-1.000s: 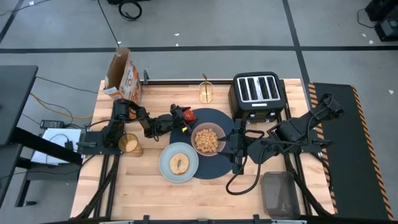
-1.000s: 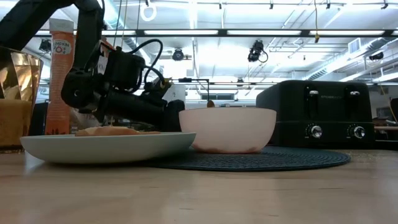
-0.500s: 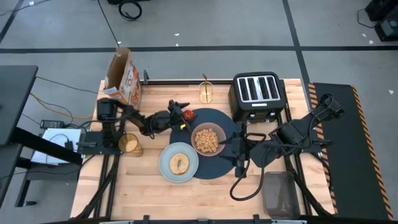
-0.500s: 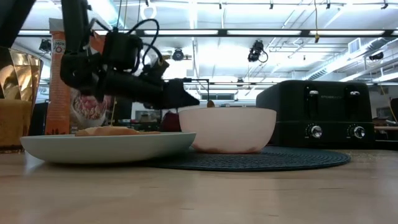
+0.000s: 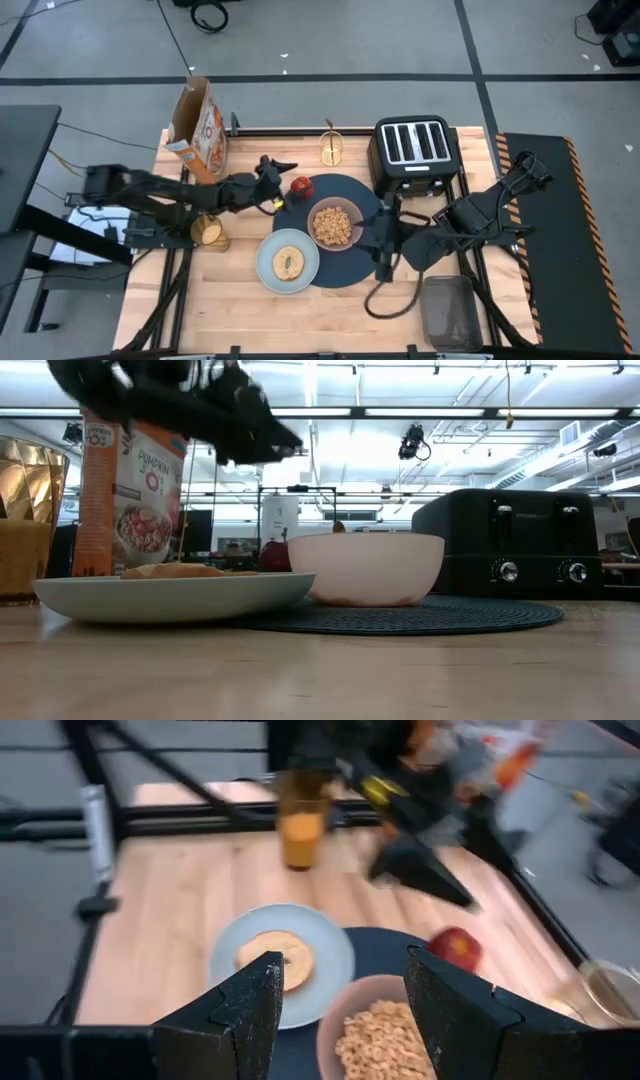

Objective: Arrange a breakfast setting
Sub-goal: Put the spoon on the blue table mat to the right of the pink bowl

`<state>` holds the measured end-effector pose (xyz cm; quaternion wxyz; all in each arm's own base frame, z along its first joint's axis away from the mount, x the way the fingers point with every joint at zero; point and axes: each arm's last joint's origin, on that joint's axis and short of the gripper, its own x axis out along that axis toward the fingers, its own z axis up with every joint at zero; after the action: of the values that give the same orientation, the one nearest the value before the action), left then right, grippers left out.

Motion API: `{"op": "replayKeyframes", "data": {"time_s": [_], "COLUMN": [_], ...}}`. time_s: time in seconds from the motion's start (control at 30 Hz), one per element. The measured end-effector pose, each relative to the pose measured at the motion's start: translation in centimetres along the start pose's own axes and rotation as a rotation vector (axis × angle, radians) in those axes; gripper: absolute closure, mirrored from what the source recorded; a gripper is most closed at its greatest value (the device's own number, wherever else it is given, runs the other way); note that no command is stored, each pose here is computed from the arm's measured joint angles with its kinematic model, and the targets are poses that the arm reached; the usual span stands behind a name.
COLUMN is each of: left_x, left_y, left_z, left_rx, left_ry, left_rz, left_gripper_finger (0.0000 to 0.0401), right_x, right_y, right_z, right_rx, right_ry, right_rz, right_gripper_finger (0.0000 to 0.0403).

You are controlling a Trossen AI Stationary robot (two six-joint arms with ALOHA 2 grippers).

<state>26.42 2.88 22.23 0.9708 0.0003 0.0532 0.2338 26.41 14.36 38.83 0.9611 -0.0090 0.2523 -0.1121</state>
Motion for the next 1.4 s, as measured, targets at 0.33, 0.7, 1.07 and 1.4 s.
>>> {"op": "replayKeyframes", "data": {"time_s": [0.33, 0.7, 1.07, 1.4], "left_x": [-5.3, -10.2, -12.1, -11.7], "left_y": [-4.0, -9.0, -10.2, -10.3], "left_z": [8.3, 9.9, 9.6, 9.2], "left_rx": [-0.023, -0.077, -0.086, -0.066], "left_ry": [0.169, 0.138, 0.134, 0.144], "left_rz": [-0.211, -0.335, -0.326, -0.309], "left_gripper_finger": [0.0030, 0.0030, 0.0030, 0.0030], "right_x": [6.8, 17.8, 23.5, 24.0], "right_y": [-5.8, -20.3, -33.1, -33.8], "right_z": [0.3, -2.1, -6.7, -6.6], "right_rx": [0.239, 0.378, 0.527, 0.475], "right_ry": [0.070, 0.302, 0.293, 0.252], "right_rz": [-0.335, -0.538, -0.548, -0.528], "right_gripper_finger": [0.0188, 0.0188, 0.0200, 0.0232]}}
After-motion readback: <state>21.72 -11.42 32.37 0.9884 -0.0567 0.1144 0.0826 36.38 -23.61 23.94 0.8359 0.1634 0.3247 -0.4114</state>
